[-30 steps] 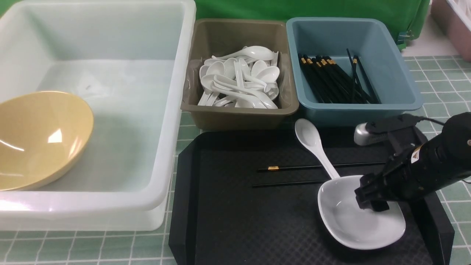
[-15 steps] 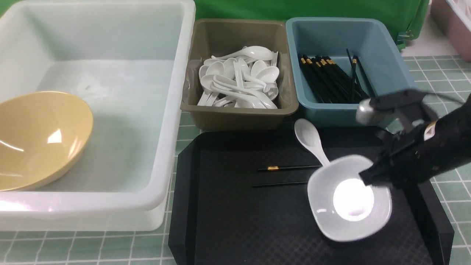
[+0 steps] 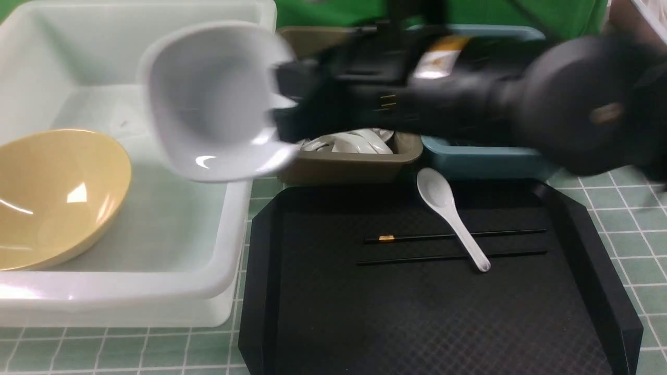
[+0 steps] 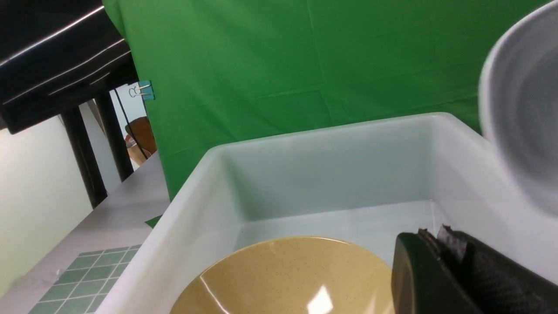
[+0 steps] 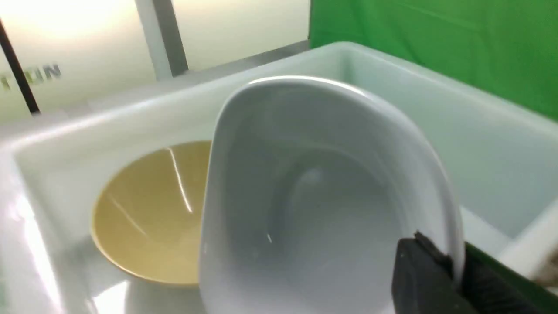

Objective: On blue table put chopsticks spoon bowls plates into blue grey white boxes.
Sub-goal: 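Place the white bowl into the white bin on top of the stacked bowls with the right gripper, then reach down and grasp the white spoon resting in the bowl with the right gripper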

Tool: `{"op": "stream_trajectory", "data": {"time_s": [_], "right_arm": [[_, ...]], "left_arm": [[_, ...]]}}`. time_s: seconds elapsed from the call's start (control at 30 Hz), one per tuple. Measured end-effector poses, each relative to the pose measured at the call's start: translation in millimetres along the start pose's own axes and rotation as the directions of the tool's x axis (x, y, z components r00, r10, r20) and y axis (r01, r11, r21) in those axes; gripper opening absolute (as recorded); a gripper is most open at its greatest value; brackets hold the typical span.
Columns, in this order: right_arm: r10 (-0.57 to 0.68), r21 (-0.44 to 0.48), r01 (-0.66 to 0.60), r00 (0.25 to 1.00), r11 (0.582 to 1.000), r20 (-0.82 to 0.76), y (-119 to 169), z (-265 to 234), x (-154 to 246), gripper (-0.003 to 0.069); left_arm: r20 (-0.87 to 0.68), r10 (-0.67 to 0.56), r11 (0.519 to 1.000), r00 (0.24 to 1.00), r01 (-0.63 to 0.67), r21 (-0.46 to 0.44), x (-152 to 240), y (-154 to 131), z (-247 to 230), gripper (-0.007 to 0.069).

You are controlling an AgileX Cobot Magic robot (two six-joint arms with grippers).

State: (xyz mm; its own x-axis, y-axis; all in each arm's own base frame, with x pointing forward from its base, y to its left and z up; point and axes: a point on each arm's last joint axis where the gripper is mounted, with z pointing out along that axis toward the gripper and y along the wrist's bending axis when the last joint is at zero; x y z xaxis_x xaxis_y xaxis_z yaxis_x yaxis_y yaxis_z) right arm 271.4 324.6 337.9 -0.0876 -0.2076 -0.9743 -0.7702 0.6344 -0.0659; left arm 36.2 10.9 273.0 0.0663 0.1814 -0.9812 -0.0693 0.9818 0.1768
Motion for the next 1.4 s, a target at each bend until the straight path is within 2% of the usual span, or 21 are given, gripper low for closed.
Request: {"op": "stream_trajectory", "data": {"time_s": [0.1,0.23,0.4,0.6,0.73,0.97,1.07,1.13,1.23,1.27,1.33,1.4], "right_arm": [[-0.074,-0.041,0.07,0.993,0.997,-0.091,3.4,46.5,23.7,0.0078],[-0.107,-0.145,0.071,0.959,0.987,-0.262,5.0,86.7,51.5,0.0078],[-0.147,-0.237,0.062,0.922,0.969,-0.358,9.0,100.4,53.6,0.0078],[-0.206,-0.255,0.113,0.903,0.96,-0.376,8.0,104.4,54.6,0.0091],[-0.233,-0.267,0.129,0.885,0.955,-0.404,7.8,105.9,60.8,0.0141],[-0.237,-0.279,0.125,0.878,0.952,-0.416,8.9,103.1,59.2,0.03],[-0.261,-0.303,0.132,0.86,0.944,-0.439,8.6,94.5,50.8,0.0352],[-0.285,-0.32,0.14,0.835,0.937,-0.471,6.5,80.2,35.5,0.0362],[-0.306,-0.289,0.171,0.79,0.942,-0.532,-2.9,54.0,10.5,0.0363],[-0.304,-0.251,0.19,0.764,0.949,-0.569,-10.9,40.7,0.1,0.0363],[-0.271,-0.152,0.228,0.702,0.962,-0.659,-33.3,15.3,-13.6,0.0363],[-0.136,-0.007,0.195,0.658,0.981,-0.741,-66.7,-7.1,-17.2,0.0363]], "left_arm": [[0.001,-0.004,1.0,1.0,0.004,0.008,0.2,-0.4,0.1,0.0002],[0.002,-0.006,1.0,1.0,0.006,0.011,0.1,-0.5,0.2,0.0002],[0.003,-0.006,1.0,1.0,0.006,0.013,0.0,-0.6,0.2,0.0002],[0.003,-0.006,1.0,1.0,0.006,0.013,0.0,-0.6,0.2,0.0002],[0.003,-0.006,1.0,1.0,0.006,0.013,0.0,-0.6,0.2,0.0002],[0.003,-0.006,1.0,1.0,0.006,0.013,0.0,-0.6,0.2,0.0002],[0.003,-0.006,1.0,1.0,0.006,0.012,0.1,-0.5,0.2,0.0002],[0.003,-0.006,1.0,1.0,0.006,0.012,0.1,-0.5,0.2,0.0002],[0.002,-0.006,1.0,1.0,0.006,0.012,0.2,-0.6,0.2,0.0002],[0.002,-0.006,1.0,1.0,0.006,0.012,0.2,-0.6,0.2,0.0002],[0.002,-0.006,1.0,1.0,0.006,0.012,0.2,-0.5,0.2,0.0002],[0.004,-0.006,1.0,1.0,0.006,0.014,0.0,-0.6,0.2,0.0002]]}}
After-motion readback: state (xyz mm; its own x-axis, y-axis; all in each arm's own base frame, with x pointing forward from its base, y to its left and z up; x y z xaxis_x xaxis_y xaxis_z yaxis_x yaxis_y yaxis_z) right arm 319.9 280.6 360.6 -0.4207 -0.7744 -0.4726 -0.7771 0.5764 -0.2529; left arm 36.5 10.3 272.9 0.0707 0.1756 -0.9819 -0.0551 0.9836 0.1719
